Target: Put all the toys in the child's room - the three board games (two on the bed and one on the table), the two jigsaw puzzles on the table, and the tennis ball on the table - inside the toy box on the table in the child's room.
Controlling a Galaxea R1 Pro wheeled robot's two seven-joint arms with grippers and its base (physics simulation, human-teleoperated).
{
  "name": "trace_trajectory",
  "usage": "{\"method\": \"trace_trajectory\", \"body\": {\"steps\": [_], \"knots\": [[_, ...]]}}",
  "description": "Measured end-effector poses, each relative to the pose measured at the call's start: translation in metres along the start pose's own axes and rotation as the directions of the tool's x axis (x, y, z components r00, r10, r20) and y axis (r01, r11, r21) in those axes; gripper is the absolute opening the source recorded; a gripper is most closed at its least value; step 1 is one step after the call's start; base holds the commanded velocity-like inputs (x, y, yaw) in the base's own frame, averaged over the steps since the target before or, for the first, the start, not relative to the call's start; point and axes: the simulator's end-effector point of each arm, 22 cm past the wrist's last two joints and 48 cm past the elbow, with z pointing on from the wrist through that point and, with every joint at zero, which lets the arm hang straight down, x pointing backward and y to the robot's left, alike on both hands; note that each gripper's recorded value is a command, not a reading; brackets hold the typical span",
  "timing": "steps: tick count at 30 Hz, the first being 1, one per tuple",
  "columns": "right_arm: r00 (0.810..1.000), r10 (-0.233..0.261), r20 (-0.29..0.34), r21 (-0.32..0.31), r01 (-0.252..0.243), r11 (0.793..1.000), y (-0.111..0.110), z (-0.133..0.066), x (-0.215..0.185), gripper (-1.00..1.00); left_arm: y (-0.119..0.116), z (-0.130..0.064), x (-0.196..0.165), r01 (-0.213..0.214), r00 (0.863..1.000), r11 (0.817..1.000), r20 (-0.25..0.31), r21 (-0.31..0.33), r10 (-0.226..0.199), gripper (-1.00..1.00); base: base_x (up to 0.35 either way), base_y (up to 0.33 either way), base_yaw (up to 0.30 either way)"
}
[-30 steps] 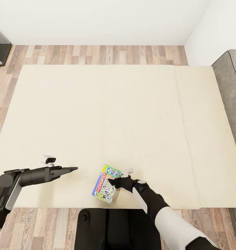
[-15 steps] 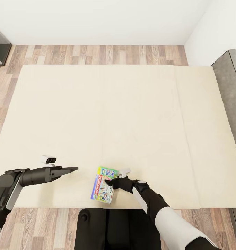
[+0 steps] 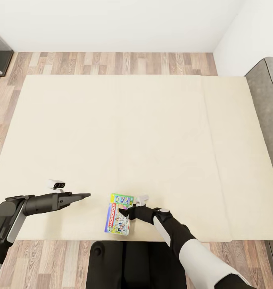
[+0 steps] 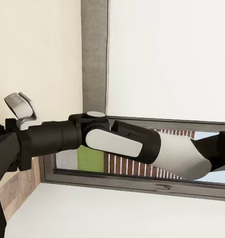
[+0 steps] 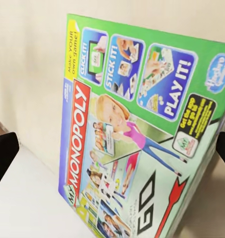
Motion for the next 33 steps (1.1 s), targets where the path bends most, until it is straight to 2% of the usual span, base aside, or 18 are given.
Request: {"method": "trace_trajectory", "body": {"steps": [10,18,22,33], "knots": [[1.0,0.008,-0.007,0.009,-0.008,1.0,-0.003,0.0,0.002,1.0,0.0,-0.001,0.0,0.0,1.0,1.0,0.0,-0.001,0.0,1.0,0.0,0.0,0.0],[0.997,0.071,0.003,0.027,-0.071,0.997,-0.014,-0.004,0.0,1.0,0.0,-0.001,-0.001,-0.001,1.0,1.0,0.002,-0.002,0.001,1.0,0.0,0.0,0.0],[0.996,0.085,0.007,0.031,-0.085,0.996,-0.016,-0.005,-0.001,1.0,0.0,-0.001,-0.001,-0.001,1.0,1.0,0.002,-0.002,0.001,1.0,0.0,0.0,0.0],[0.996,0.087,0.013,0.035,-0.088,0.996,-0.018,-0.006,-0.001,1.0,0.0,-0.001,-0.001,0.0,1.0,1.0,0.002,-0.002,0.001,1.0,0.0,0.0,0.0]]}}
